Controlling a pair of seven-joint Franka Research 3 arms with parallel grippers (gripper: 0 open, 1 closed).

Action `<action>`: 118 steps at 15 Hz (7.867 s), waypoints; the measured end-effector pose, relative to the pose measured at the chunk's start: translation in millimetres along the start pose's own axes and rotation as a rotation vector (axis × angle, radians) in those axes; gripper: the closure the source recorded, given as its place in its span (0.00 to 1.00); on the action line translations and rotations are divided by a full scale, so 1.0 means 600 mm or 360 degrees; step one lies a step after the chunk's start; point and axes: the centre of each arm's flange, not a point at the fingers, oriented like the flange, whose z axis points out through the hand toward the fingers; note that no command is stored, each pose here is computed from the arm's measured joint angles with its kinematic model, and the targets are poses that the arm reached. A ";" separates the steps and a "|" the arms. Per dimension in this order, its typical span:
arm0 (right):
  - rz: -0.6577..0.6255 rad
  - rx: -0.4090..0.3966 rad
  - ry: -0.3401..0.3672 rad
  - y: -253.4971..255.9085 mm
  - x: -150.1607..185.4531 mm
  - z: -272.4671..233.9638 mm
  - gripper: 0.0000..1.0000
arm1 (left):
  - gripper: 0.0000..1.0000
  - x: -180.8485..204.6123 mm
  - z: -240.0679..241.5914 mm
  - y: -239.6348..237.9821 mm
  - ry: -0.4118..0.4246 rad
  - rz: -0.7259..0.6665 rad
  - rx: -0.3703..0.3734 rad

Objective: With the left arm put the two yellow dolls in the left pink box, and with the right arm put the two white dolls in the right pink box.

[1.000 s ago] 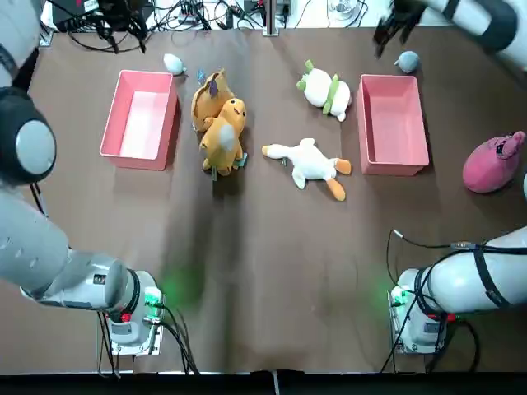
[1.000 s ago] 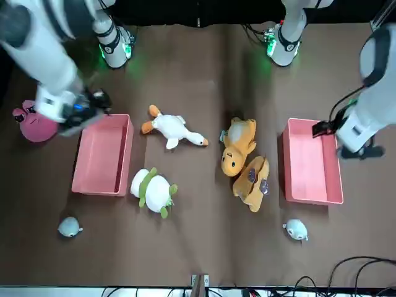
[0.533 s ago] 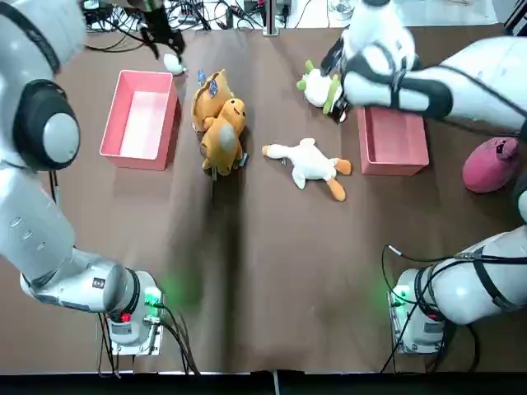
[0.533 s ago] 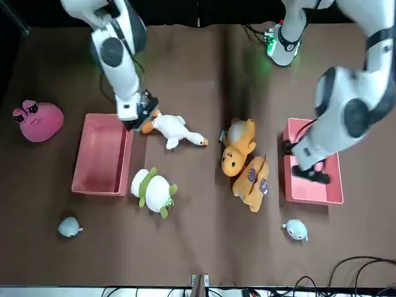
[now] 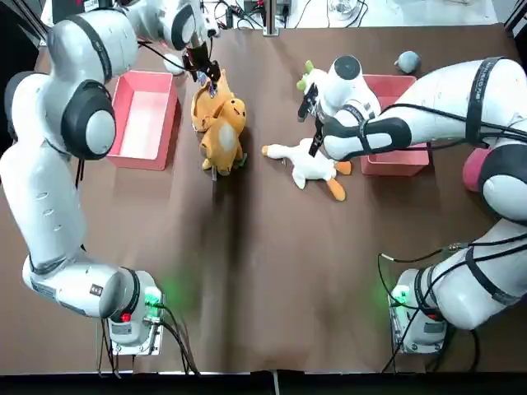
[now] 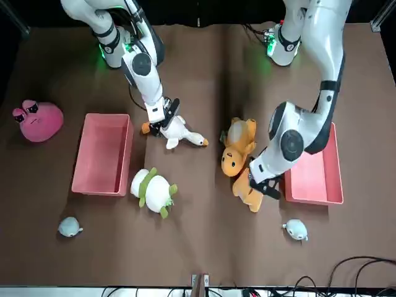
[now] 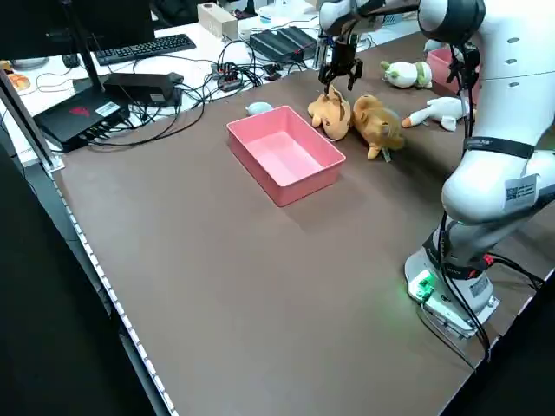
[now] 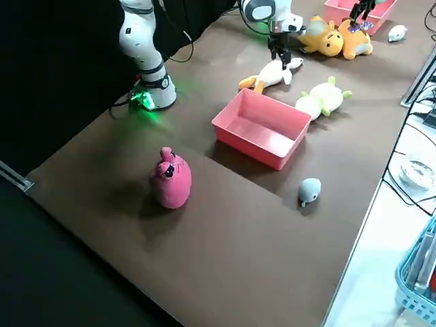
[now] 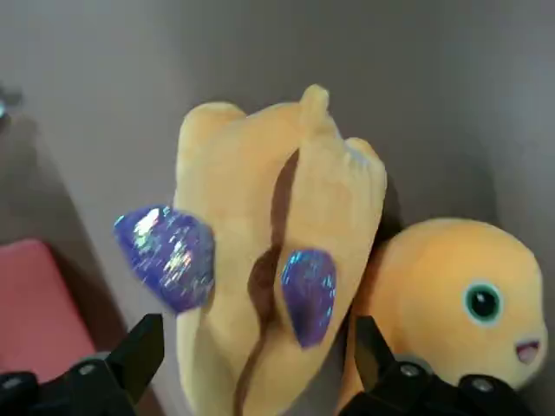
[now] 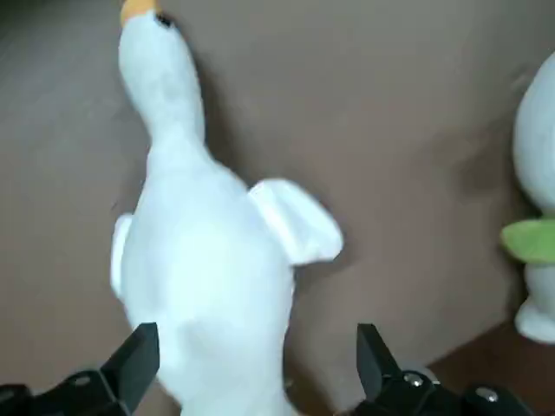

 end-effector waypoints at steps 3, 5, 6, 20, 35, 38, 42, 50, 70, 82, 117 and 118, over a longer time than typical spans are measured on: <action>0.0057 -0.0049 0.0055 0.066 0.018 -0.012 0.00 | 0.07 0.015 0.059 0.000 0.0042 0.0049 0.0024; 0.0061 -0.0094 0.0065 0.110 0.026 -0.012 0.00 | 0.10 0.017 0.082 -0.001 0.0035 0.0054 0.0022; 0.0065 -0.0114 0.0067 0.131 0.032 -0.009 0.00 | 0.11 0.018 0.084 -0.001 0.0035 0.0054 0.0022; -0.0313 -0.0202 0.0082 0.335 0.043 0.078 0.00 | 0.93 -0.019 -0.098 -0.088 -0.0047 -0.0156 0.0060; -0.0354 -0.0259 0.0137 0.348 0.061 0.029 0.87 | 0.93 -0.177 -0.087 -0.450 -0.0471 -0.0707 0.0217; -0.0241 -0.0270 0.0091 0.359 0.059 -0.097 0.87 | 0.94 -0.179 -0.033 -0.464 -0.0543 -0.0717 0.0198; -0.0098 -0.0311 -0.0008 0.429 -0.077 -0.271 0.87 | 0.92 -0.173 -0.011 -0.467 -0.0546 -0.0713 0.0194; -0.0066 0.0034 -0.0093 0.430 -0.415 -0.161 0.91 | 0.27 -0.150 -0.033 -0.453 -0.0470 -0.0709 0.0210; -0.0178 0.0049 -0.0097 0.344 -0.406 -0.052 0.09 | 0.12 0.006 0.000 0.073 -0.0083 -0.0059 -0.0210; -0.0060 0.0092 -0.0054 0.048 -0.040 -0.096 0.00 | 0.19 0.004 0.103 0.113 -0.0225 -0.0151 -0.0432; 0.0340 -0.0087 -0.0073 0.300 -0.158 -0.195 0.85 | 0.91 -0.068 -0.199 -0.199 -0.0255 -0.0407 0.0281; 0.0392 -0.0086 -0.0084 0.323 -0.181 -0.190 0.85 | 0.91 -0.071 -0.203 -0.209 -0.0253 -0.0414 0.0315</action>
